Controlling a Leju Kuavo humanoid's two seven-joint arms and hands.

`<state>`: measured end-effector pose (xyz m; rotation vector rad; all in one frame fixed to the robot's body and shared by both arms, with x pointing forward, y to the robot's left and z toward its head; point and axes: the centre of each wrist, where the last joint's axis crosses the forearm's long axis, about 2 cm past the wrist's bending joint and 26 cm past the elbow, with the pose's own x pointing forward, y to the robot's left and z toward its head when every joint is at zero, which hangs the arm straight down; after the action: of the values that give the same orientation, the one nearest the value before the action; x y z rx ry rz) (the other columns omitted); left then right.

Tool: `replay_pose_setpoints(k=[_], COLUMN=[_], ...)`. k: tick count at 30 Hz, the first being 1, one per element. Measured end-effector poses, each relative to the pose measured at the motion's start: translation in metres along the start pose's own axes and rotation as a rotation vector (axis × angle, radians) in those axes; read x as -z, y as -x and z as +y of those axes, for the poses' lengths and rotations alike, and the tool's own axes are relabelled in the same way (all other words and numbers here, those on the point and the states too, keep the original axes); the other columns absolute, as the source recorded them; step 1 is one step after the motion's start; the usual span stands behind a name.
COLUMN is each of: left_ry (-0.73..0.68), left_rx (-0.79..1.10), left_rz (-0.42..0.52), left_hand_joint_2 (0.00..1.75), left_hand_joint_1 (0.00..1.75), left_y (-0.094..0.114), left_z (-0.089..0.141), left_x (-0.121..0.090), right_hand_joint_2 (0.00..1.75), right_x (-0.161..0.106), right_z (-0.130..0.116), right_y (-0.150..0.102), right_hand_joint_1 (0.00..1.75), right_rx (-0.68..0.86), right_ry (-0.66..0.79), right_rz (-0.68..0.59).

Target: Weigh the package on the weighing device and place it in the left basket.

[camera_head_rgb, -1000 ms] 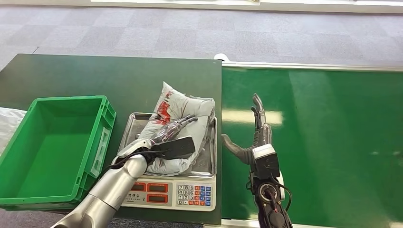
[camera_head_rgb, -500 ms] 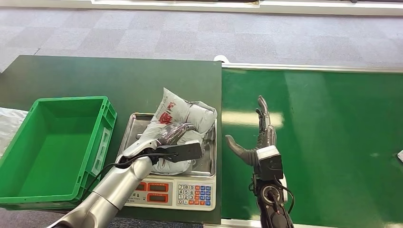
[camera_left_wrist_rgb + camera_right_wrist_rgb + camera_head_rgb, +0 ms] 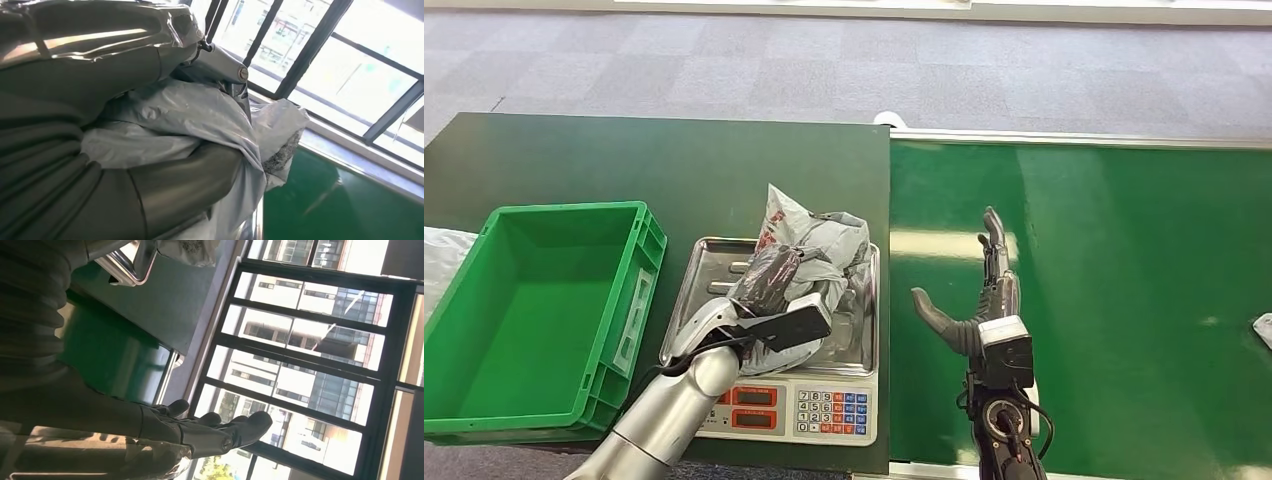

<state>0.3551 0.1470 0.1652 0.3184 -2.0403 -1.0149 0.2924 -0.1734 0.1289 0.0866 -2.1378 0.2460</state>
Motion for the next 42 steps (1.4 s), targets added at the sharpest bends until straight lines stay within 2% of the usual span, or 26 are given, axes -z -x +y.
replay_pose_setpoints(k=[3,10,13,16,19,25,28,31,36,42], left_ry=[-0.080,-0.402,-0.529,-0.567,-0.588,-0.638,-0.646,-0.682,-0.729,-0.755], left_rx=[0.009,0.061,0.136,0.265,0.388,0.660,0.813,0.886,0.936,0.963], left_rz=[-0.020,-0.081,-0.137,-0.232,-0.267,-0.198,-0.144,-0.063,0.025,0.067], left_hand_joint_2=[0.00,0.00,0.00,0.00,0.00,0.00,0.00,0.00,0.00,0.00], left_hand_joint_1=[1.75,1.75,1.75,1.75,1.75,1.75,1.75,1.75,1.75,1.75], left_y=[-0.002,-0.010,-0.011,-0.011,-0.011,-0.002,0.005,0.015,0.025,0.028], left_z=[0.001,0.006,0.010,0.015,0.025,0.066,0.090,0.110,0.128,0.136], left_x=[-0.004,-0.014,-0.019,-0.023,-0.026,-0.039,-0.052,-0.069,-0.088,-0.098], right_hand_joint_2=[1.75,1.75,1.75,1.75,1.75,1.75,1.75,1.75,1.75,1.75], right_x=[0.001,0.010,0.014,0.015,0.015,0.012,0.009,0.004,0.000,-0.001], right_z=[0.000,-0.003,-0.004,-0.004,-0.004,-0.004,-0.005,-0.005,-0.005,-0.006], right_y=[0.000,-0.003,-0.003,-0.002,-0.001,0.001,0.003,0.005,0.006,0.005], right_hand_joint_1=[0.00,0.00,0.00,0.00,0.00,0.00,0.00,0.00,0.00,0.00], right_rx=[0.001,0.020,0.028,0.035,0.040,0.043,0.035,0.031,0.030,0.029], right_ry=[0.003,0.038,0.053,0.070,0.084,0.086,0.092,0.097,0.100,0.101], right_rz=[-0.001,-0.021,-0.030,-0.035,-0.036,-0.026,-0.018,-0.006,0.002,0.003])
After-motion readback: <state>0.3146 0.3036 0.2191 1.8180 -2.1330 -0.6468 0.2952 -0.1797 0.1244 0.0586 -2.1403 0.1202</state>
